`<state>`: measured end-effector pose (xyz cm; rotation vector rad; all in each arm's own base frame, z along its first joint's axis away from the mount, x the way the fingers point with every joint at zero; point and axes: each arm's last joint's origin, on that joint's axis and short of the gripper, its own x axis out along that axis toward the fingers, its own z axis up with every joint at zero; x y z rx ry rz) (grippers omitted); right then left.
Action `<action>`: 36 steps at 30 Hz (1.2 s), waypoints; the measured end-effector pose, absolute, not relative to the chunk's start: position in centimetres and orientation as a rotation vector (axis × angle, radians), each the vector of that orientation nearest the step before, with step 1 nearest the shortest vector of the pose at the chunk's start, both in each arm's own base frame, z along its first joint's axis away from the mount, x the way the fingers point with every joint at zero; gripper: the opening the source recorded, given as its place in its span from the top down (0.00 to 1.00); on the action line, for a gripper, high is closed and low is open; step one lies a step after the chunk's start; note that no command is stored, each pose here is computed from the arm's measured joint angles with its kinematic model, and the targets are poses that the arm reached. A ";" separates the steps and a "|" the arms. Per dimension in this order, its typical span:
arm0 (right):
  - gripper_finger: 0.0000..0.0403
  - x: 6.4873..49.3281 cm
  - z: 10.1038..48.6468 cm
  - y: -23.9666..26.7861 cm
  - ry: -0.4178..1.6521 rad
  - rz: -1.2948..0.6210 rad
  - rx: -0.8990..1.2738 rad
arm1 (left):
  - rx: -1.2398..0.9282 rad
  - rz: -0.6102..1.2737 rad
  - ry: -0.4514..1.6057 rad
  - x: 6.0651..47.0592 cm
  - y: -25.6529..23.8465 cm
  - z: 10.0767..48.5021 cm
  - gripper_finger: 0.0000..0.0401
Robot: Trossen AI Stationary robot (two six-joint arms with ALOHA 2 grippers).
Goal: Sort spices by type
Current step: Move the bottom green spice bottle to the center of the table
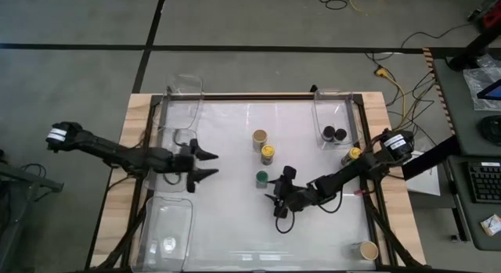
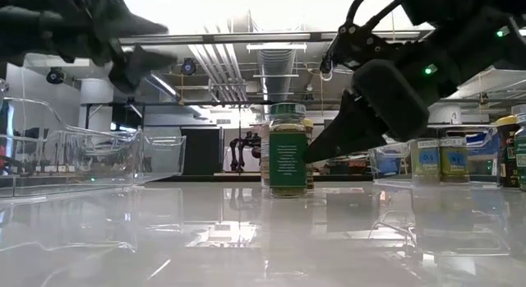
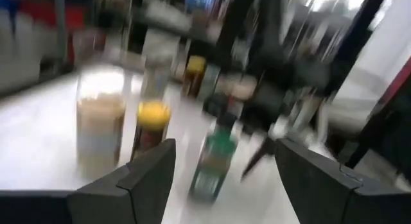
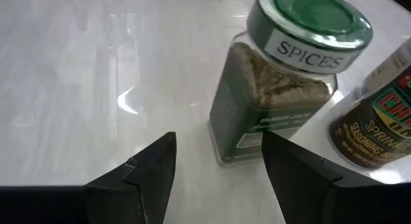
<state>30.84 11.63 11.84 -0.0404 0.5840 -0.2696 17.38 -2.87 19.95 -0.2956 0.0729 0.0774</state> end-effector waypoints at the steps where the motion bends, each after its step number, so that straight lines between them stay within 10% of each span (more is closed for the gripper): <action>1: 0.46 30.9 11.8 11.5 0.585 -0.273 -0.042 | -0.292 0.090 0.117 17.9 -3.0 20.0 0.37; 36: 0.46 37.0 11.1 11.3 0.563 -0.276 -0.144 | -0.233 0.388 0.384 25.5 -6.7 20.0 0.41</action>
